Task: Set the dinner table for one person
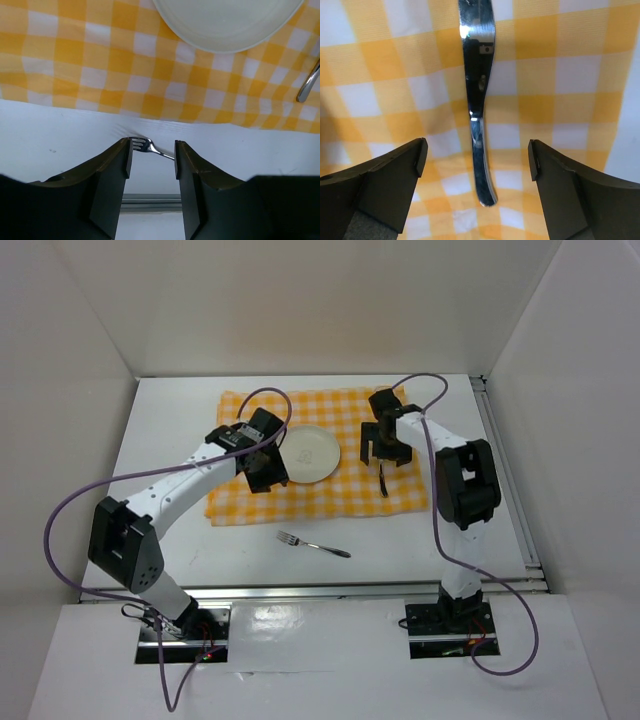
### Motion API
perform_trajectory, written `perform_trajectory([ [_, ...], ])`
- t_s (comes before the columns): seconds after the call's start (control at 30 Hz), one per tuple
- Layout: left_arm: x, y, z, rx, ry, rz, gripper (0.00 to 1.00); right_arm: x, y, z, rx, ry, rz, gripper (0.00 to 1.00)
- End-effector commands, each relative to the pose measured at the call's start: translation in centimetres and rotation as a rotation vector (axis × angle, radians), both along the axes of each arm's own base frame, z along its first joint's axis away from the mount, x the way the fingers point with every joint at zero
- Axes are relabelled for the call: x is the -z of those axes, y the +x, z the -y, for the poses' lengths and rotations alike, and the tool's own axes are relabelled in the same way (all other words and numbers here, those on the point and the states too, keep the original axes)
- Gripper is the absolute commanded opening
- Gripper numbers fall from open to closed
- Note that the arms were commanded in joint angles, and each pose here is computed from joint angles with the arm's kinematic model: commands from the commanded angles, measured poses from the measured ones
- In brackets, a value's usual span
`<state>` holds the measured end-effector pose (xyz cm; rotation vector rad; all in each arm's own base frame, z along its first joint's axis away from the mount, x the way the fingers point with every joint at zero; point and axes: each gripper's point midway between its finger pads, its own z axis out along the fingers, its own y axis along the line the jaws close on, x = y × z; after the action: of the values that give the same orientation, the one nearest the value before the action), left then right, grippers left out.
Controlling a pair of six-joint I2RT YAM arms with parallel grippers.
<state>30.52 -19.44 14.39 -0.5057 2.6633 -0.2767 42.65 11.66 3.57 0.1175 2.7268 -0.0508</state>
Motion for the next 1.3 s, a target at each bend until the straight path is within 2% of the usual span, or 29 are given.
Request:
perform_trajectory([
  [0.0, -1.3, -0.9, 0.2, -0.064, -0.047, 0.007, 0.56, -7.9, 0.7, -0.6, -0.004, 0.062, 0.173, 0.94],
  [0.07, -1.9, -1.0, -0.2, -0.085, -0.027, 0.022, 0.56, -8.6, -0.8, -2.2, -0.051, 0.114, 0.183, 0.91],
  [0.1, -2.4, -1.0, -0.4, -0.089, -0.029, 0.039, 0.56, -10.8, -1.2, -3.5, -0.108, 0.153, 0.246, 0.9],
  [0.23, -5.1, 0.2, -2.2, -0.127, -0.01, 0.108, 0.56, -11.5, -7.2, -10.9, -0.445, 0.246, 0.268, 0.82],
  [0.27, -5.8, 0.7, -2.7, -0.132, -0.001, 0.125, 0.56, -10.3, -10.0, -13.2, -0.538, 0.24, 0.231, 0.78],
  [0.33, -7.4, 1.7, -4.2, -0.159, 0.012, 0.16, 0.56, -9.4, -13.3, -15.5, -0.682, 0.247, 0.194, 0.77],
  [0.37, -9.3, 2.3, -4.6, -0.139, 0.014, 0.201, 0.56, -8.1, -16.2, -16.8, -0.779, 0.216, 0.166, 0.77],
  [0.43, -10.4, 3.4, -6.7, -0.166, 0.05, 0.208, 0.57, -7.3, -18.0, -18.0, -0.844, 0.19, 0.179, 0.77],
  [0.47, -12.3, 4.2, -7.3, -0.163, 0.049, 0.248, 0.57, -6.9, -18.6, -18.1, -0.865, 0.152, 0.183, 0.76],
  [0.53, -13.5, 5.1, -9.7, -0.21, 0.071, 0.269, 0.58, -6.6, -20.2, -19.6, -0.934, 0.16, 0.199, 0.71],
  [0.6, -15.0, 5.9, -10.7, -0.201, 0.053, 0.305, 0.59, -5.6, -21.5, -20.3, -0.999, 0.146, 0.191, 0.69],
  [0.73, -16.7, 6.5, -13.9, -0.238, 0.021, 0.352, 0.62, -2.4, -22.7, -21.3, -1.075, 0.09, 0.129, 0.69],
  [0.87, -17.3, 6.6, -15.2, -0.256, -0.014, 0.381, 0.62, -0.4, -22.9, -21.9, -1.096, 0.053, 0.106, 0.66],
  [1.07, -16.1, 6.5, -15.0, -0.226, -0.038, 0.357, 0.62, 1.9, -22.8, -21.8, -1.084, 0.034, 0.082, 0.61],
  [1.27, -14.2, 5.8, -14.9, -0.221, -0.036, 0.307, 0.62, 3.3, -23.5, -21.4, -1.075, 0.04, 0.039, 0.5],
])
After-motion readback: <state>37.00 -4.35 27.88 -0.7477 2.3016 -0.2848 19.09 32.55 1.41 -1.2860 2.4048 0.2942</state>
